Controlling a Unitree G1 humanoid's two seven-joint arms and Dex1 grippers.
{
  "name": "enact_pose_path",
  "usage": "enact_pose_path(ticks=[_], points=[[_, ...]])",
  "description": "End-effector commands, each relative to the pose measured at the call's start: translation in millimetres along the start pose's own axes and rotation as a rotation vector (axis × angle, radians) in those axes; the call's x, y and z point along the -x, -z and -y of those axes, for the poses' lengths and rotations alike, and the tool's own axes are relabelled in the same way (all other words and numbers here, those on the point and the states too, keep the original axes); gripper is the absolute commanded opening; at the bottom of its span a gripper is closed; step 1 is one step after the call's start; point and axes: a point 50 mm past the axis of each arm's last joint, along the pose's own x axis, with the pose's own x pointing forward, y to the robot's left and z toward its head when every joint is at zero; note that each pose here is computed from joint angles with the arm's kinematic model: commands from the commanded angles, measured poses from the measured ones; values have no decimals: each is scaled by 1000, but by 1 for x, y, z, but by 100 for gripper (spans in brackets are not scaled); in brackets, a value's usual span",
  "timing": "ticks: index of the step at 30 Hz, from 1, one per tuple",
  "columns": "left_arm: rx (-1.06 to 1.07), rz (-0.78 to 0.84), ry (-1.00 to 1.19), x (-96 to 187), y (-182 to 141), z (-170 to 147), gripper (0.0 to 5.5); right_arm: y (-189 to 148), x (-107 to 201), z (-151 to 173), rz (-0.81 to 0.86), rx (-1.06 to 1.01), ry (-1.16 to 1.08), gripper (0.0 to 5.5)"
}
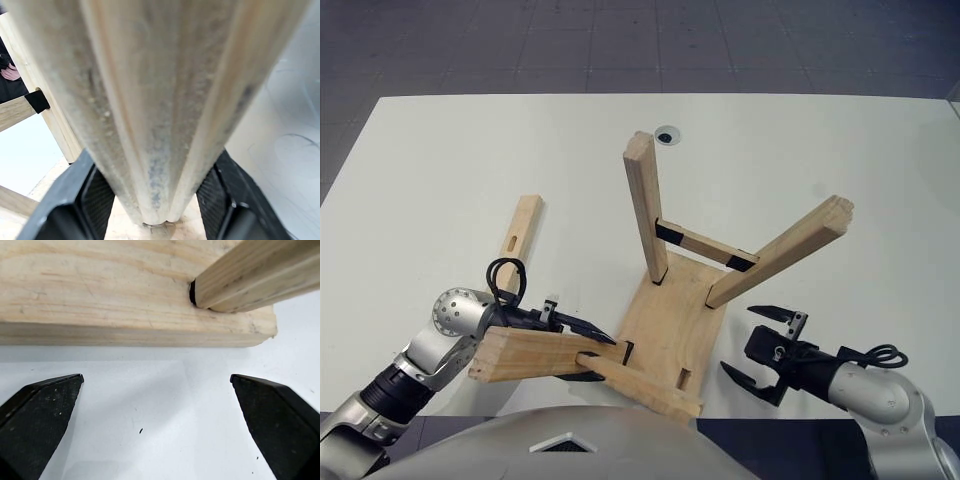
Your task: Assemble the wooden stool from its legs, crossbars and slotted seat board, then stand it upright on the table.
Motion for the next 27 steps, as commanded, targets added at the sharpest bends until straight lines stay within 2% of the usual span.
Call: enact_pose_path(ticks=[1, 10, 18, 27], points=[[405, -253, 151, 14, 46, 58, 205, -3, -11, -3, -6, 24, -2, 550], [380, -245, 87, 16, 48, 55, 205, -25, -40, -5, 101, 0, 37, 550], [370, -229, -18, 22, 52, 48, 205, -32, -47, 0, 140, -47, 84, 550], [384, -278, -35, 35, 60, 41, 205, -44, -57, 11, 215, -85, 133, 550]])
